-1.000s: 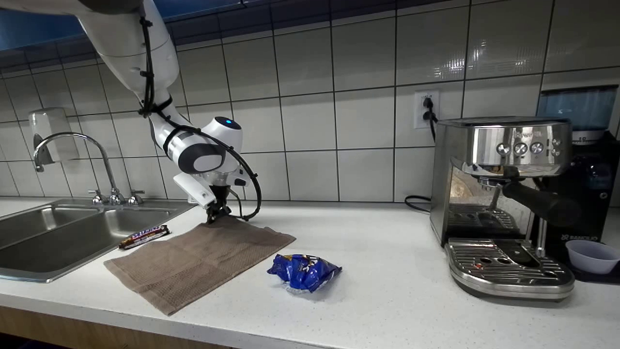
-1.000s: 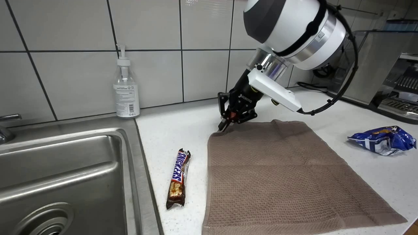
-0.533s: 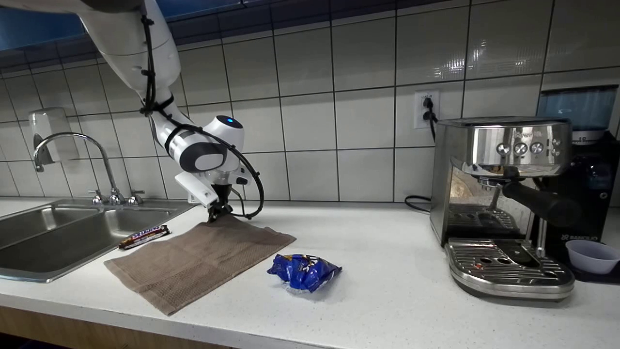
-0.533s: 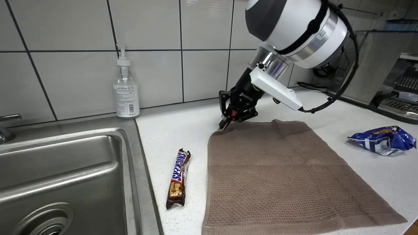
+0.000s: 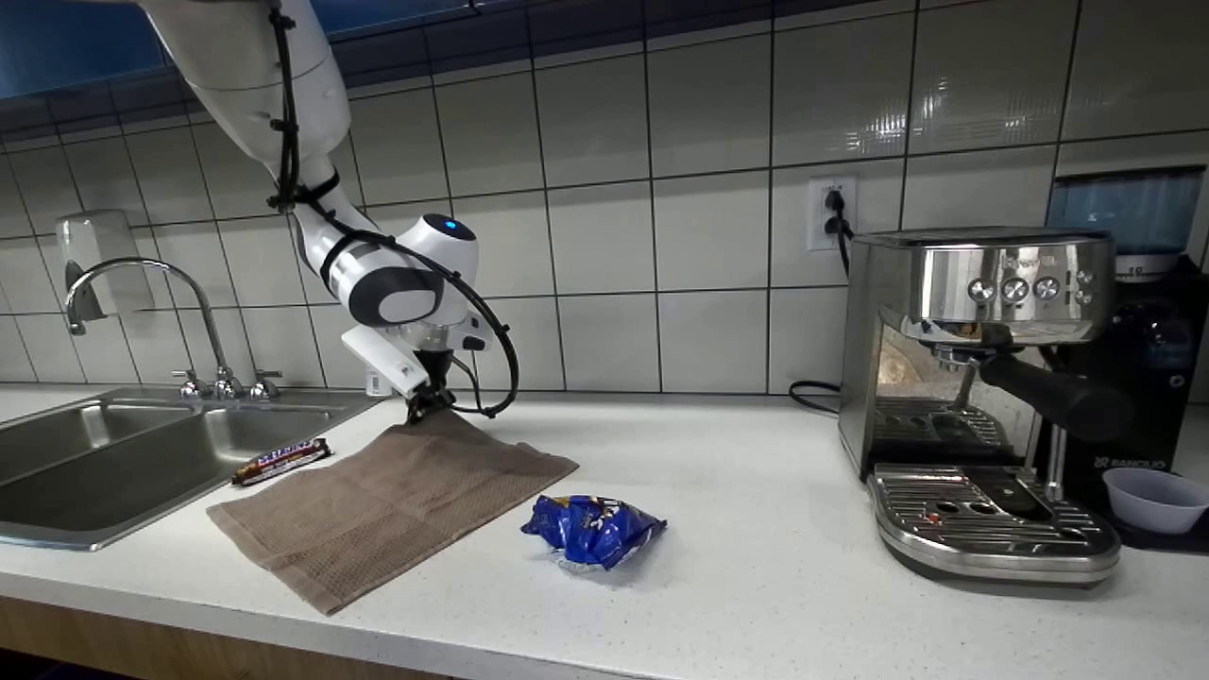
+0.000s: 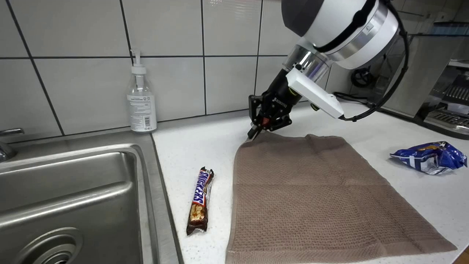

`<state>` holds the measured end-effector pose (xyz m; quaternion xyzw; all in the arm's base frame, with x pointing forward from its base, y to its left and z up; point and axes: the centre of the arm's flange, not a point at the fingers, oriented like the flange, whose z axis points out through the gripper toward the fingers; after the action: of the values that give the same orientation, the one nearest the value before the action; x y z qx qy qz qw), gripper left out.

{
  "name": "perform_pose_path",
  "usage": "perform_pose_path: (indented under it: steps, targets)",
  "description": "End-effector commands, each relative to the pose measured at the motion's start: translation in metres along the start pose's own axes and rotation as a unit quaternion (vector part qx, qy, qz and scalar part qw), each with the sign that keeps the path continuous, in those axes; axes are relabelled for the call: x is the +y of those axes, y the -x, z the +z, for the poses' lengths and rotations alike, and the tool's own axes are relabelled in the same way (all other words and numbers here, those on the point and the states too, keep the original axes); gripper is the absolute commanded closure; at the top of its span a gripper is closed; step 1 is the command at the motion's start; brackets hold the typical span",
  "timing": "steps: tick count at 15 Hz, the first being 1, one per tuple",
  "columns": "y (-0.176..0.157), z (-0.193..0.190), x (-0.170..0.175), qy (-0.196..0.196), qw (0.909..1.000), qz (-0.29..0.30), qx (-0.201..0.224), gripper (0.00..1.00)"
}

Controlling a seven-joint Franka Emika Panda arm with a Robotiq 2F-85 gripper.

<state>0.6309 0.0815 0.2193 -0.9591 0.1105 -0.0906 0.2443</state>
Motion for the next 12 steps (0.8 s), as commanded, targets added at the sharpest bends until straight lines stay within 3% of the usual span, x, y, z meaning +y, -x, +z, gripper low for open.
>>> perform_pose_path:
  steps: [1,12]
  targets:
    - [0.019,-0.023,0.001,-0.012,0.9999,-0.01,0.007,0.99]
    - [0.056,-0.059,0.003,-0.02,0.9993,-0.013,0.027,0.99]
